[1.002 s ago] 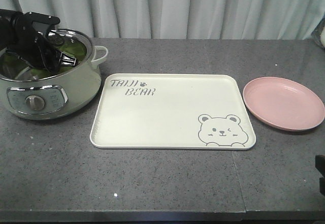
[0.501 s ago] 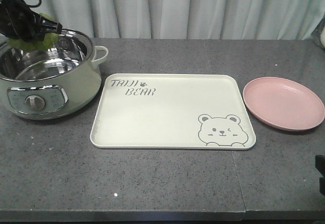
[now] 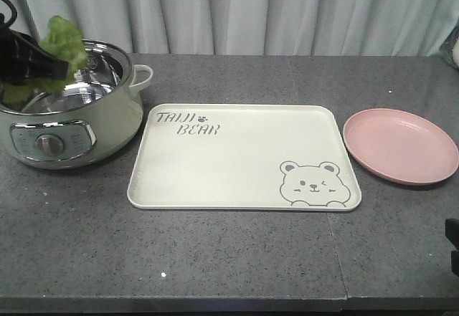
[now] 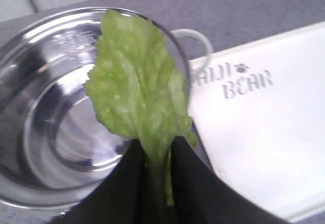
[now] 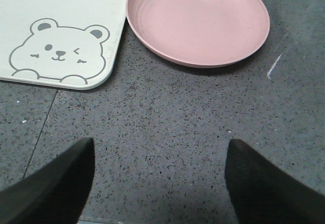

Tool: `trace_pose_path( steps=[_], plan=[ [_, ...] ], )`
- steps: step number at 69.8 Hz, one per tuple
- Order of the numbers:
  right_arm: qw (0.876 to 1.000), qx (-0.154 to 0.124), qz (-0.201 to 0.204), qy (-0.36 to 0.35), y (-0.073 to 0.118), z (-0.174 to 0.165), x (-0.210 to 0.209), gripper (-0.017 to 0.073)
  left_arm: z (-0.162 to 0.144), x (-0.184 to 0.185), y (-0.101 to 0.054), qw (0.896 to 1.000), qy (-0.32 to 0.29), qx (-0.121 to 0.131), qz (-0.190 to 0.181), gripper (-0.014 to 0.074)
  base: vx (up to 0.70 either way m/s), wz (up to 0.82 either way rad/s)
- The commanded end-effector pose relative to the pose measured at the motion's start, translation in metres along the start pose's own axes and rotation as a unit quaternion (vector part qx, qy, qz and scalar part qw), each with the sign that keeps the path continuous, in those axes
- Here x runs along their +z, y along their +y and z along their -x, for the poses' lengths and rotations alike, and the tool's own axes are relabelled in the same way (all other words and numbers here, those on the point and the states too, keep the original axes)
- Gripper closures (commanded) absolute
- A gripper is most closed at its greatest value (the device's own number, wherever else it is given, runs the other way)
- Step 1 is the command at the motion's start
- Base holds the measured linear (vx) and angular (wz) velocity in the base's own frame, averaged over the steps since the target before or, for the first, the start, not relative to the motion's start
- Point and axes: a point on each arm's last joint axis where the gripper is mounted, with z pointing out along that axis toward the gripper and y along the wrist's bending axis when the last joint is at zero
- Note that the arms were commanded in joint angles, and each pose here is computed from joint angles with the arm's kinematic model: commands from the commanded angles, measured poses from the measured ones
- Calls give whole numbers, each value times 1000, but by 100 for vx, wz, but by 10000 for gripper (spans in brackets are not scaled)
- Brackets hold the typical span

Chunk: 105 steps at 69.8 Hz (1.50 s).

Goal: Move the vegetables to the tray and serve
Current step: 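Lift the lettuce leaf out of the pot with the left gripper, then hand the lettuce leaf from the left gripper to the right gripper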

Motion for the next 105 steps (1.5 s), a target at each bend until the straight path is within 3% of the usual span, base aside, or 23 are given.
trace_pose_path(
  steps=[1,9,18,23,27,46,62,77,105],
  plan=[
    [999,-5,-8,-45,-2,15,-5,46,0,-24,-16,997,-68,1,-38,504,0,0],
    [999,3,-2,-42,-1,15,-5,46,-18,-24,-31,994,-63,7,-87,503,0,0],
    [999,0,15,-34,2,17,-8,46,-35,-19,-51,984,-50,64,-160,503,0,0],
    [999,-2,32,-22,4,23,-7,46,-40,-15,-63,974,-49,78,-208,503,0,0],
    [999,-4,49,-8,6,29,-5,49,-40,-14,-69,967,-56,72,-236,503,0,0],
    [985,-30,169,14,21,59,22,83,-39,-1,-91,940,-82,94,-318,503,0,0],
    [952,-76,294,-23,45,83,34,87,-42,16,-113,912,-83,113,-386,503,0,0],
    [911,-99,395,-62,71,109,30,87,-43,24,-125,896,-91,118,-418,503,0,0],
    [854,-74,511,-66,96,133,47,52,-47,17,-134,873,-83,132,-461,503,0,0]
  ],
)
